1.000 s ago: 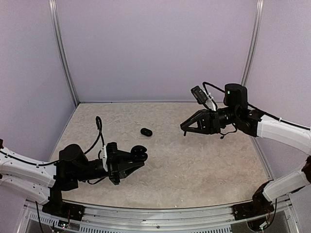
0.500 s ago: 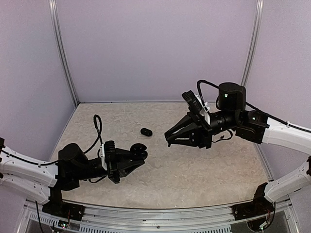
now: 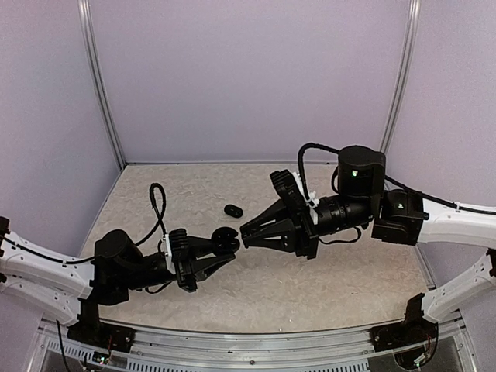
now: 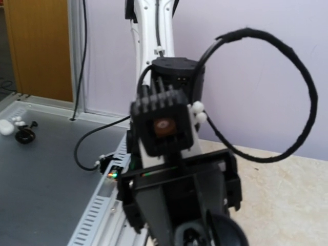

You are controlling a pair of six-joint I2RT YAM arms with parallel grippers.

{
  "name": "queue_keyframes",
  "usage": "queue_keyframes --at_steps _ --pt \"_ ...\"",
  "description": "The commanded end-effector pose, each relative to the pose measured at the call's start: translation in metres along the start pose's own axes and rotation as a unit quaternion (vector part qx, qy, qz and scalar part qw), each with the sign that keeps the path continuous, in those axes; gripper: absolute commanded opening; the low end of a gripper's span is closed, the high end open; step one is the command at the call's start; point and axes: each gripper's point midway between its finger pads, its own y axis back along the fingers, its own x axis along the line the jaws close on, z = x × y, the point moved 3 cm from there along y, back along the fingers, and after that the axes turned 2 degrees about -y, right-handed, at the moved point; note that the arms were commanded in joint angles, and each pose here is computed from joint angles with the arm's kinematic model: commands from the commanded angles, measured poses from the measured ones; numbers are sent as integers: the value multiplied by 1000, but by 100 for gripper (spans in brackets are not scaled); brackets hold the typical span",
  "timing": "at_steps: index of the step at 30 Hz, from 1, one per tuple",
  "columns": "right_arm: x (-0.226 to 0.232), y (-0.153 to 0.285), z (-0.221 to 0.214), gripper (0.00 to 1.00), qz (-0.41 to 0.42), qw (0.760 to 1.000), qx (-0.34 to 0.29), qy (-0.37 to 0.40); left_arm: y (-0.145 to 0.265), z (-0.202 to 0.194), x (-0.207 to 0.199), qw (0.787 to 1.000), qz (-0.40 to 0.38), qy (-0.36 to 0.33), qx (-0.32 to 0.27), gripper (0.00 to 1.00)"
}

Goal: Insert the wireless bluetooth earbuds into the charging case
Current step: Insert the right earbud into the right side groove of the charging case.

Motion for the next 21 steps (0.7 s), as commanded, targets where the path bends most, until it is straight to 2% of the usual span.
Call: queue_keyframes --at_steps 1,11,21 --pt "-1 -8 3 14 -35 999 -7 31 -4 15 6 999 29 -34 -20 11" --pt "2 -6 2 13 -97 993 -20 57 -3 18 5 996 53 -71 -15 12" --pt "3 -3 5 13 -102 992 -34 65 -8 17 0 995 44 -88 -14 12"
